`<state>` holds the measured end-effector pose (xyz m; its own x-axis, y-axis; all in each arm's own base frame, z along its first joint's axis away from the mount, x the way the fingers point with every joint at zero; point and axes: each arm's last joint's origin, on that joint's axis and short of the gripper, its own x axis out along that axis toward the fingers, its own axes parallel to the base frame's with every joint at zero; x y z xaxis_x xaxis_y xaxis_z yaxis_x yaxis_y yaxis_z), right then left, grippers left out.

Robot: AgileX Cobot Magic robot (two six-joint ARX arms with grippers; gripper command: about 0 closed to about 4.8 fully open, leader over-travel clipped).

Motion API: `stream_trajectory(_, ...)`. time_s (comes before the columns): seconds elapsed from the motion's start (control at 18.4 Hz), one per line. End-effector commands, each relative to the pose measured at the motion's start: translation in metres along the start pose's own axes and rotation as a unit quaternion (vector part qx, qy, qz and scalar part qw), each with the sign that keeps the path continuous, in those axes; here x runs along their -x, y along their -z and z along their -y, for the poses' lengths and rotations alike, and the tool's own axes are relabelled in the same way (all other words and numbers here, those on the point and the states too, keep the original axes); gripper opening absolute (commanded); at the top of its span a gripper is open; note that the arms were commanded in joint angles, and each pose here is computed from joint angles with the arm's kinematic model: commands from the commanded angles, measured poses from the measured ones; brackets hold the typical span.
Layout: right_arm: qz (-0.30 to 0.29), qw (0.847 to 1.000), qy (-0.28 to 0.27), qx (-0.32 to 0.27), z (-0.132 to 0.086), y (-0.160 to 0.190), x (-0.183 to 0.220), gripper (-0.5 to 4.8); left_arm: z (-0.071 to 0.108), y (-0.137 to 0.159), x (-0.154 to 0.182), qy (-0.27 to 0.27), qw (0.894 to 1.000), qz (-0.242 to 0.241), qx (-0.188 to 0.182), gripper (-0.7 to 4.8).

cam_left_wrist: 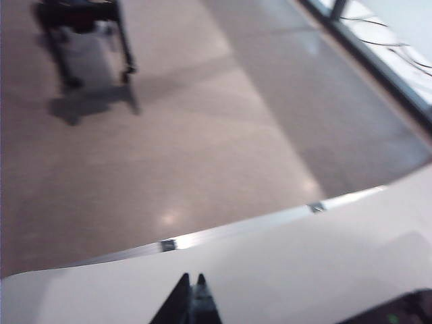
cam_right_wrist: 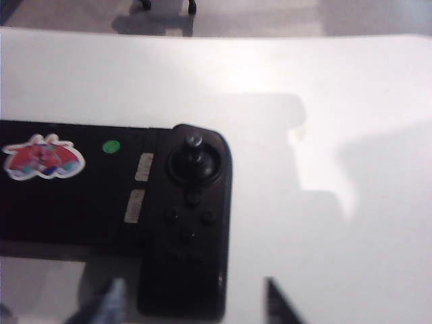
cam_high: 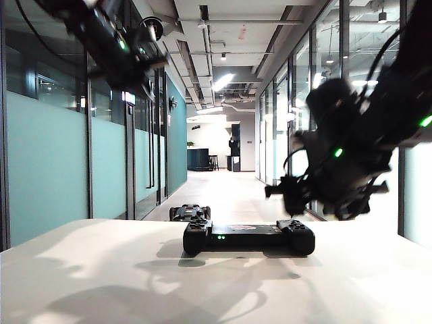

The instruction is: Push the left joystick on the remote control sitting on the white table backward to make the robot dog back up in a straight line until it returns close to you.

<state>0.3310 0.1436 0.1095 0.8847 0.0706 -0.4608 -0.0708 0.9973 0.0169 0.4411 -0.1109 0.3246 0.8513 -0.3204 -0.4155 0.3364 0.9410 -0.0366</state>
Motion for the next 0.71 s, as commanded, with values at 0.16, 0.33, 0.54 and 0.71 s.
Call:
stream_trajectory(0.16,0.01,1.0,-0.001,0.007,0.007,-0.016,0.033,-0.06,0.003,-0.026,0.042,-0.034,0.999,0.025,0.002,-0.06)
stream_trajectory(0.33,0.012,1.0,-0.002,0.025,0.011,-0.019,0.047,-0.06,0.005,-0.036,0.066,-0.045,0.998,0.037,0.012,-0.06)
stream_trajectory(0.54,0.031,0.999,-0.018,0.029,0.018,-0.027,0.074,-0.06,0.021,-0.044,0.091,-0.063,0.997,0.037,0.005,-0.06)
stream_trajectory(0.71,0.045,0.998,-0.023,0.032,0.025,-0.034,0.1,-0.06,0.029,-0.042,0.11,-0.061,0.997,0.043,0.007,-0.06)
